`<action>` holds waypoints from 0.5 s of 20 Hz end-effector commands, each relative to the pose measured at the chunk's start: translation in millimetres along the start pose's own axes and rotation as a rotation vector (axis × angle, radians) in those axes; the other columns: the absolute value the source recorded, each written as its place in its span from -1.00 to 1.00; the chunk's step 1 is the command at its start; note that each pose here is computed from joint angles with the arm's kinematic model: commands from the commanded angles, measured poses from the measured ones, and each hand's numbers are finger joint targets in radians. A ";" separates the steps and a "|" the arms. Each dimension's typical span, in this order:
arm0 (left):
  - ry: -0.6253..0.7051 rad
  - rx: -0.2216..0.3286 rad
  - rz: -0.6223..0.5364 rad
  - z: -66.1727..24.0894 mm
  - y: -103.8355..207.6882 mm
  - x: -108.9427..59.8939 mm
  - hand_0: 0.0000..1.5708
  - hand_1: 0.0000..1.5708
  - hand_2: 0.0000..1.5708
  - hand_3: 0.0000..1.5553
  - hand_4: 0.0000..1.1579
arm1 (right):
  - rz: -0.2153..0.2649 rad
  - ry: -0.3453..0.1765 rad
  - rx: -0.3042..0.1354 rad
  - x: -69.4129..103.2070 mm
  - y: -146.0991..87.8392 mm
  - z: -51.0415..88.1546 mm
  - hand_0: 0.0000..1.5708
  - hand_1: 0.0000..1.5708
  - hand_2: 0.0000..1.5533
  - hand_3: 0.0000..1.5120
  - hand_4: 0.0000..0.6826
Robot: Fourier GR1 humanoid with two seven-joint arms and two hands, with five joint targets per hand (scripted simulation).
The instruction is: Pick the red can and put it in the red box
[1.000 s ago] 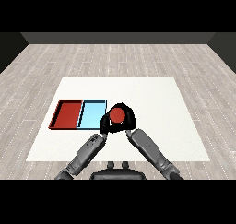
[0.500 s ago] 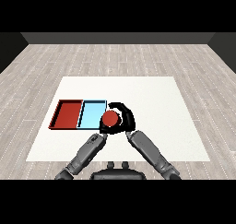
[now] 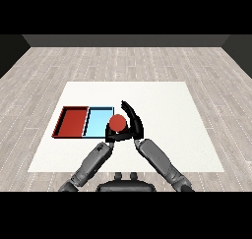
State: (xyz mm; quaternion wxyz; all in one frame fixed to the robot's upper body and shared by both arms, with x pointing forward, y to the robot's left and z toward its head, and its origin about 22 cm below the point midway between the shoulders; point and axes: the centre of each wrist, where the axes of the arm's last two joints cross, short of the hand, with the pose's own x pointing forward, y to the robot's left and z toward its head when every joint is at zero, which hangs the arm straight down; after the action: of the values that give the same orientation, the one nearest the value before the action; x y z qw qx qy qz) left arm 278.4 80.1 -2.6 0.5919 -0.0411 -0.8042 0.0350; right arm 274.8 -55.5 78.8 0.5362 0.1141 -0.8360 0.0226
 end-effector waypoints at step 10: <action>-0.031 0.040 -0.063 -7.4 10.0 -8.4 1.00 1.00 1.00 0.87 0.96 | -0.072 0.017 -0.040 0.2 -35.8 10.7 -1.00 -1.00 -1.00 -1.00 -1.00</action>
State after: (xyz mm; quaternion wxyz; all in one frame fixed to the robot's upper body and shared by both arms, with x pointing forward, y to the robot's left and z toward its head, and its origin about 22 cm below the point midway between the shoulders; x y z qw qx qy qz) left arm 279.4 84.9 -3.0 0.5871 -0.0190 -0.8085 0.0348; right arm 278.5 -79.9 79.8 0.5410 0.1261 -0.8315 0.0030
